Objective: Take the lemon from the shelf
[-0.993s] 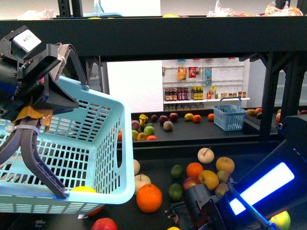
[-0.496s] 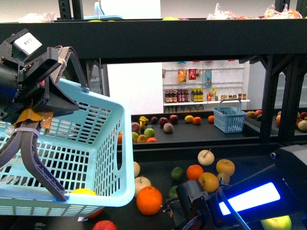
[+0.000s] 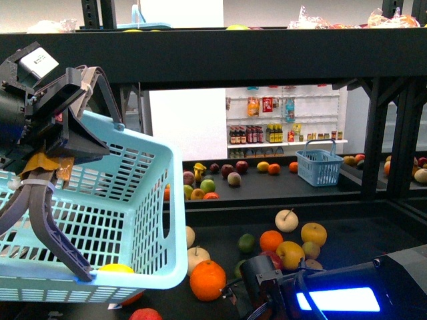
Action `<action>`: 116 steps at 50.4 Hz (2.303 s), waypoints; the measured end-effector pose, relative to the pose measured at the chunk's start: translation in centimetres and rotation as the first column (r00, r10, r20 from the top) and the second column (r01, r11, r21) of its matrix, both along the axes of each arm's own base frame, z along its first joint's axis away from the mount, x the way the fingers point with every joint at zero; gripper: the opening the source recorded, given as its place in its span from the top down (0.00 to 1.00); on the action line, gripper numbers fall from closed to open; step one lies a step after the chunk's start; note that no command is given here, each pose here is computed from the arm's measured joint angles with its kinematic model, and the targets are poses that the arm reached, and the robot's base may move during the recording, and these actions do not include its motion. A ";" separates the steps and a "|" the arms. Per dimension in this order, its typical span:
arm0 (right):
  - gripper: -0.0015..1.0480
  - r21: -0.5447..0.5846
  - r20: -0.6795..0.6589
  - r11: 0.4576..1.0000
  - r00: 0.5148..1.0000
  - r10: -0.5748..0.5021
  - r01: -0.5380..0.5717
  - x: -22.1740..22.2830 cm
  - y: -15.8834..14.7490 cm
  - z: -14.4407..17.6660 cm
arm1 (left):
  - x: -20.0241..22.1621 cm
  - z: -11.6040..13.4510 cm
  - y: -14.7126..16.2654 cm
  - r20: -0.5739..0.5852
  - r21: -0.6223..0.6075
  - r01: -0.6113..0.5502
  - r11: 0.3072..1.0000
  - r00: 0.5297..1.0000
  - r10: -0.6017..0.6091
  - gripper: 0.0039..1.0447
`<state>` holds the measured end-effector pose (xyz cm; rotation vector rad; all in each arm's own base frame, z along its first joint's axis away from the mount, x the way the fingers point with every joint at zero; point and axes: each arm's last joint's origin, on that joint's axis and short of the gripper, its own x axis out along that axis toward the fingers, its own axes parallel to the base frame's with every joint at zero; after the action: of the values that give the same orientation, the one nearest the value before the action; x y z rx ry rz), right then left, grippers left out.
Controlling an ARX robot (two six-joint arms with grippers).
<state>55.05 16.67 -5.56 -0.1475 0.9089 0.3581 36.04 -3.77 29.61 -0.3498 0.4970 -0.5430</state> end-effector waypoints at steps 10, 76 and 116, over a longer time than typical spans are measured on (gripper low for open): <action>0.31 0.001 0.002 1.000 1.000 0.001 -0.001 0.0 0.0 0.1 | 0.0 0.0 0.0 0.000 0.000 0.000 1.000 1.000 0.000 0.87; 0.31 0.337 0.485 0.930 0.874 -0.039 -0.146 -10.0 -5.4 36.7 | 0.0 0.0 0.0 0.000 0.001 -0.001 1.000 1.000 0.001 0.87; 0.31 0.380 0.340 0.875 0.925 0.169 -0.299 -10.9 6.8 33.3 | 0.0 0.0 0.0 0.000 0.001 -0.001 1.000 1.000 0.001 0.87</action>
<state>44.13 23.48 27.78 0.0927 0.4944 0.7372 36.05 -3.77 29.61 -0.3493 0.4968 -0.5424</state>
